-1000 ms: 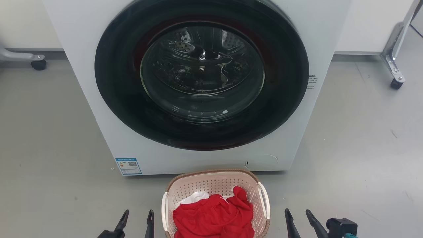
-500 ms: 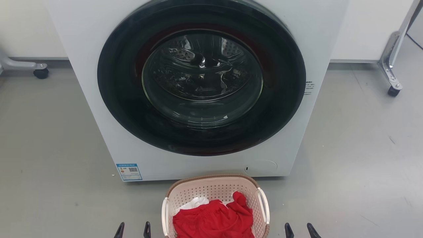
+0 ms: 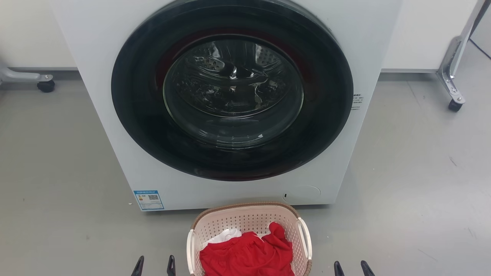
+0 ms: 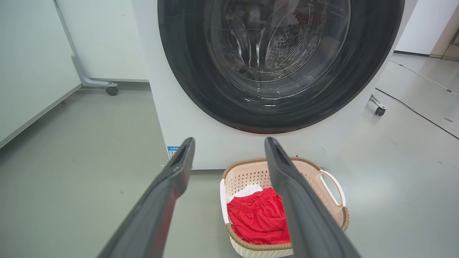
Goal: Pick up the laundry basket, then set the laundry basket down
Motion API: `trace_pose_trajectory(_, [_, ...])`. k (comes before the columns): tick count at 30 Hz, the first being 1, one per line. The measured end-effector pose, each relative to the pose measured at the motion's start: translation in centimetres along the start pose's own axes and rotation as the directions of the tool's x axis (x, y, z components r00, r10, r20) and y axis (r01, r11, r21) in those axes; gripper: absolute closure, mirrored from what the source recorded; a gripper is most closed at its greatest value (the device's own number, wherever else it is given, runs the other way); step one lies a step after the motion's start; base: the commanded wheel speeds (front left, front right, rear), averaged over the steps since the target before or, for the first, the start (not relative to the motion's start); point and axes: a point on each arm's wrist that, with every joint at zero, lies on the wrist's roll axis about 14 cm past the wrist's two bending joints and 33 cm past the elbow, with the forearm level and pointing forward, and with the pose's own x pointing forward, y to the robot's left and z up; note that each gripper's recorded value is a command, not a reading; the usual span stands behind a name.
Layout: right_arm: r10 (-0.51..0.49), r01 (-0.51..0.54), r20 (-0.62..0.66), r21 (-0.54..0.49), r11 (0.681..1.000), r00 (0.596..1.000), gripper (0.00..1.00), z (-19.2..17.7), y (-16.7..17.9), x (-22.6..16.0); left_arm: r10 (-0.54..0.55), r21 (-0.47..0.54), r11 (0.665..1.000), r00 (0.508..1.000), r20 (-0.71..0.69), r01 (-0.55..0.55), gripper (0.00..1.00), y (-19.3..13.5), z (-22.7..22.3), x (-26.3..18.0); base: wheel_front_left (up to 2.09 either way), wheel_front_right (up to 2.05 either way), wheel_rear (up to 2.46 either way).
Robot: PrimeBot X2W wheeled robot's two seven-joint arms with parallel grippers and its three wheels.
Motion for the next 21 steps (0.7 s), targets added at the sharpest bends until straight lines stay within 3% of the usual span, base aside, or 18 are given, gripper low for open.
trace_pose_trajectory(21, [-0.011,0.012,0.038,-0.027,1.0,0.999,0.0,0.98,-0.19,-0.11,-0.008,0.029,1.0,1.0,0.023,0.008,0.0,-0.26,0.63,0.18,0.0,0.0,0.0])
